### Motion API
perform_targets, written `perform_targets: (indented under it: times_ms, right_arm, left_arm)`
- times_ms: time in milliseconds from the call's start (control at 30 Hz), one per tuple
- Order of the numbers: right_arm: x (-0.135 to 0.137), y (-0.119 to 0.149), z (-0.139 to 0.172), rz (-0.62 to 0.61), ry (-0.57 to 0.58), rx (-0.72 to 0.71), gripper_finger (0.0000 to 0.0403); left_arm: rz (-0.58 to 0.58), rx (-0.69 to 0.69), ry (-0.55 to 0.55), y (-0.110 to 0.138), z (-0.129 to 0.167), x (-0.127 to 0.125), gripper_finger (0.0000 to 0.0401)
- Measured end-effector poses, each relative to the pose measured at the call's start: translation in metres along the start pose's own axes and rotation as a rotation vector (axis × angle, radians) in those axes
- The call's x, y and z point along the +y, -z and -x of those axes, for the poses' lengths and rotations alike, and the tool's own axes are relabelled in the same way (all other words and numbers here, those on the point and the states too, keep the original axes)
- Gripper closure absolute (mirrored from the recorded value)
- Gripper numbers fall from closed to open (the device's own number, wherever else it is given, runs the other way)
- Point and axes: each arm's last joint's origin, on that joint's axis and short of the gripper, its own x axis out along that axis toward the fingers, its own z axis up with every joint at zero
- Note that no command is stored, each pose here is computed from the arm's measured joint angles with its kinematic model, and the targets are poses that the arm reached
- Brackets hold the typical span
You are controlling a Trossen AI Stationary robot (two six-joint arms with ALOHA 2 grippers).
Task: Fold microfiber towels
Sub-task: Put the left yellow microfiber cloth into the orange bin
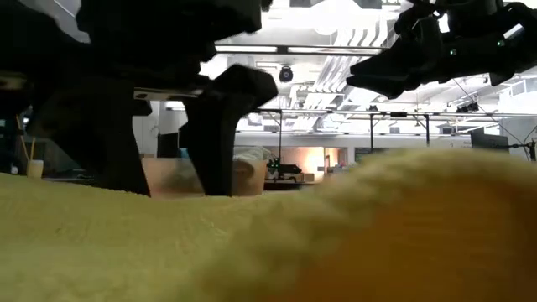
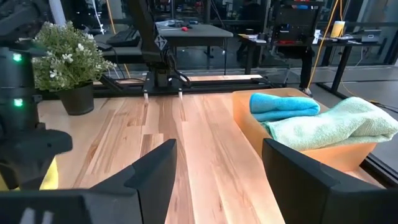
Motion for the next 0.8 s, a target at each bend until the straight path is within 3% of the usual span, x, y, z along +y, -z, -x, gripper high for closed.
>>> perform_targets:
  times_ms: [133, 267, 433, 633, 800]
  right_arm:
    - [0.000, 0.000, 0.000, -0.003, 0.000, 0.000, 0.0174]
    - [0.000, 0.000, 0.000, -0.003, 0.000, -0.001, 0.0174]
    - [0.000, 0.000, 0.000, -0.003, 0.000, 0.000, 0.0174]
    - [0.000, 0.000, 0.000, 0.000, 0.000, 0.000, 0.0174]
    - [0.000, 0.001, 0.000, 0.000, 0.000, 0.006, 0.0174]
  left_arm:
    - [-0.091, 0.059, -0.182, 0.002, -0.005, 0.003, 0.0175]
    - [-0.168, 0.109, -0.325, 0.007, -0.009, 0.029, 0.0176]
    - [-0.239, 0.164, -0.380, 0.019, -0.015, 0.074, 0.0176]
    - [-0.188, 0.252, -0.507, 0.036, -0.006, 0.125, 0.0176]
    - [-0.079, 0.157, -0.487, 0.030, 0.027, 0.130, 0.0176]
